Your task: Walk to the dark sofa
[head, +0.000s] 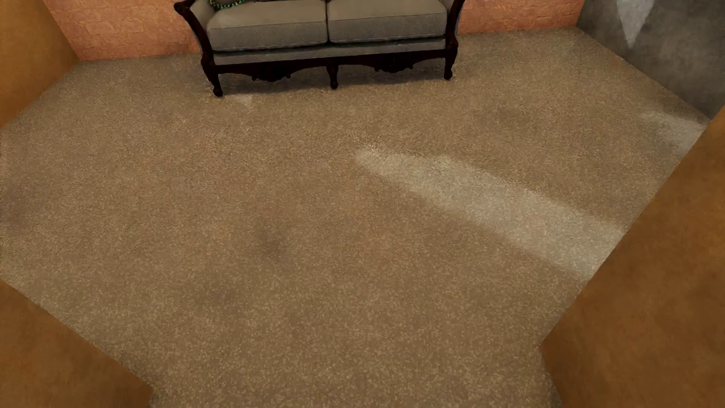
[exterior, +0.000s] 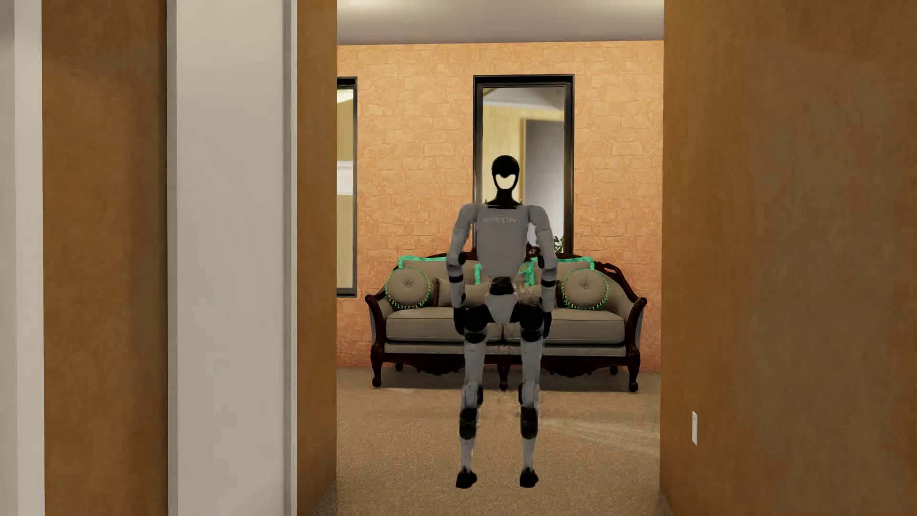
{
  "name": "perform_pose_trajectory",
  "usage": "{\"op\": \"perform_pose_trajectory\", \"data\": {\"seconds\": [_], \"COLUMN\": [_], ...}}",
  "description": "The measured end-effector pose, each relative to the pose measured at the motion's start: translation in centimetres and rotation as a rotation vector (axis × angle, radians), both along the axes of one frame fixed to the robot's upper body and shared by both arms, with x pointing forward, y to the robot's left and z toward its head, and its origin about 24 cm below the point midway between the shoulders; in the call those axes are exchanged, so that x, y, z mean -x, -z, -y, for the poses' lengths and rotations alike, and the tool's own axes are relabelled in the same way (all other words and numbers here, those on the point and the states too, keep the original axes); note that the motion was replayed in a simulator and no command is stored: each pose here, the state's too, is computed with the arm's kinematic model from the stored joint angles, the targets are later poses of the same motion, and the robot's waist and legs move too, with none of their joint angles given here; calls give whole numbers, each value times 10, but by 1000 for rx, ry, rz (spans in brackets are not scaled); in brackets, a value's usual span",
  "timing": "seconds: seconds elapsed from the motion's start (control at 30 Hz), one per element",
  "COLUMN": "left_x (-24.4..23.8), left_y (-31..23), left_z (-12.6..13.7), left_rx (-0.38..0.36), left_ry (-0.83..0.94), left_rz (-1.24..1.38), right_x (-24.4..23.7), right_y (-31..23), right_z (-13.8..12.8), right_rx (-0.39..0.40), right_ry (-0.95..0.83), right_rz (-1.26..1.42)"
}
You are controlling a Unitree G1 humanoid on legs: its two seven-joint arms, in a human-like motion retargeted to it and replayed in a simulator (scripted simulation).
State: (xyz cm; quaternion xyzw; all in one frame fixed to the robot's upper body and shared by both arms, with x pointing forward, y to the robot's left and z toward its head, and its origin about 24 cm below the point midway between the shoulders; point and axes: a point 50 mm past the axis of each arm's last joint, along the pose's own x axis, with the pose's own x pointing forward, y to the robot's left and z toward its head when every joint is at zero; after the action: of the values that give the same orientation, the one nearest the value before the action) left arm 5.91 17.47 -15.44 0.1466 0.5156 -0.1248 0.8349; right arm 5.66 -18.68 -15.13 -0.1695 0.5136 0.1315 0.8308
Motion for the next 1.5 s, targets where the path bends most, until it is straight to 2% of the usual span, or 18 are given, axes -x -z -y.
{"op": "perform_pose_trajectory", "data": {"seconds": [0.63,0.77,0.9,1.03,1.2,1.3,1.4,1.5], "left_x": [-2,8,27,21,18,43,71,92], "left_y": [0,-2,2,-3,1,4,6,8], "left_z": [-2,-4,-13,-17,-12,-20,-31,-45], "left_rx": [-6,0,-26,-27,-14,-38,-75,-119], "left_ry": [6,-36,-81,-100,-134,-174,-219,-297], "left_rz": [4,0,-66,-22,-33,-101,-191,-272], "right_x": [-3,9,16,17,-21,-70,-129,-161], "right_y": [-1,1,2,2,-6,-30,-78,-115], "right_z": [-1,-8,-1,5,7,-6,-22,-37], "right_rx": [-1,-22,-9,12,7,-57,-134,-198], "right_ry": [-11,-3,38,28,47,63,34,12], "right_rz": [7,-17,-34,-45,70,271,549,729]}}
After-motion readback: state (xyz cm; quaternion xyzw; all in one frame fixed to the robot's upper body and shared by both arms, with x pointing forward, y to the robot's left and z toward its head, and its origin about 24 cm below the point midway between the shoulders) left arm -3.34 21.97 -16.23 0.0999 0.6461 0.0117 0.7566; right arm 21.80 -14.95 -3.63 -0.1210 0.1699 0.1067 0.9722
